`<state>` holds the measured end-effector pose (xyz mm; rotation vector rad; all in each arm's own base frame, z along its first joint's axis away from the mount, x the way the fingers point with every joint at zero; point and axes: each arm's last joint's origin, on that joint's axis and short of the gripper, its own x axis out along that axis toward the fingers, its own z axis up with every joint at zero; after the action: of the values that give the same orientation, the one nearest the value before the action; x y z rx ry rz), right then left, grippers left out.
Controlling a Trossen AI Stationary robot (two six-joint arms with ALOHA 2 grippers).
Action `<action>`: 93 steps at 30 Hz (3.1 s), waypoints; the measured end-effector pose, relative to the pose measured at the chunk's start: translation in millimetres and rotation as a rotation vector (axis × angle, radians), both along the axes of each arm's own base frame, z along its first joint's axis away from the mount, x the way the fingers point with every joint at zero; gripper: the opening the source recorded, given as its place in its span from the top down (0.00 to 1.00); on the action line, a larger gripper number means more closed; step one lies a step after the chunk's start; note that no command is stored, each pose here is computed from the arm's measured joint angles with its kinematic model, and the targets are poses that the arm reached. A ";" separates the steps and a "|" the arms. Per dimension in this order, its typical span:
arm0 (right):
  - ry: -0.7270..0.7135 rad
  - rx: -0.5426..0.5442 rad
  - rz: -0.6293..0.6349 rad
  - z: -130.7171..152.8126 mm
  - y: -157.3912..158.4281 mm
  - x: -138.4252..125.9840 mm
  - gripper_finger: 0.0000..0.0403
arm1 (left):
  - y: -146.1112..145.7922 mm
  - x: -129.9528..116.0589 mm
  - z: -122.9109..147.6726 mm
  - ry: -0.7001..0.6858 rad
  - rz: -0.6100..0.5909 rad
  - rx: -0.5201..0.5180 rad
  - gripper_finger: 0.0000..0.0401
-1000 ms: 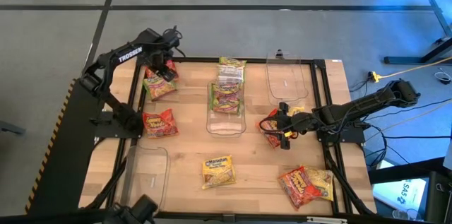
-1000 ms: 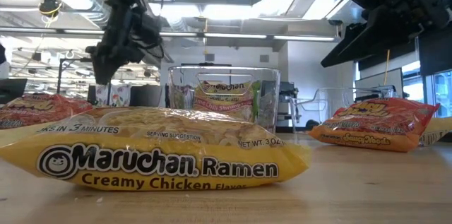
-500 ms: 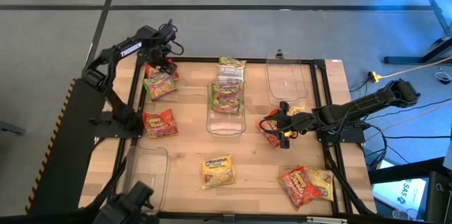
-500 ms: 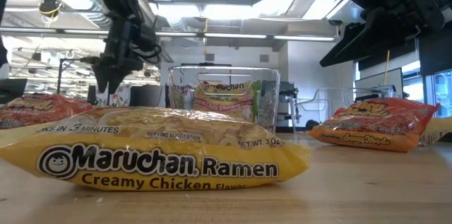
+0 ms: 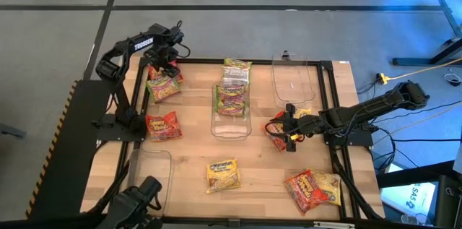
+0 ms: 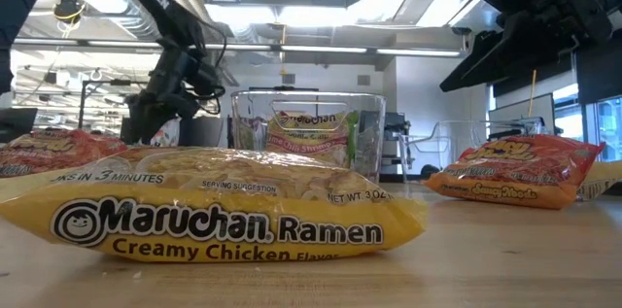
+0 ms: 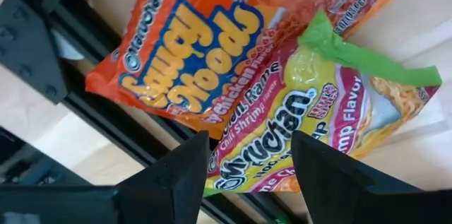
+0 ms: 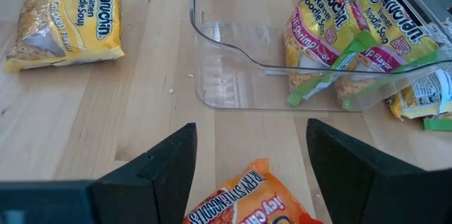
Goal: Sort Maruchan noodles
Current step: Put the left green noodle pack into the middle transparent bin
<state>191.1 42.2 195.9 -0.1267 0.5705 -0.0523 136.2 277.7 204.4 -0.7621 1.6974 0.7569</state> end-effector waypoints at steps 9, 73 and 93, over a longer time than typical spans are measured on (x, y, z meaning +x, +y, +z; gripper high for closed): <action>0.000 0.000 0.001 0.0 0.0 0.0 0.41 | -1.3 -6.5 -9.1 -0.084 -0.018 -0.074 0.51; -0.033 -0.003 0.004 2.7 0.4 1.8 0.41 | -81.9 38.3 72.3 -0.272 -0.196 0.136 1.00; -0.199 0.087 0.003 17.1 2.9 9.0 0.41 | -178.6 80.4 114.7 -0.494 -0.354 0.301 1.00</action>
<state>200.1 45.1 213.0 -0.0374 0.3733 -0.0365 216.6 99.2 319.2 -0.3803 1.1900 0.5057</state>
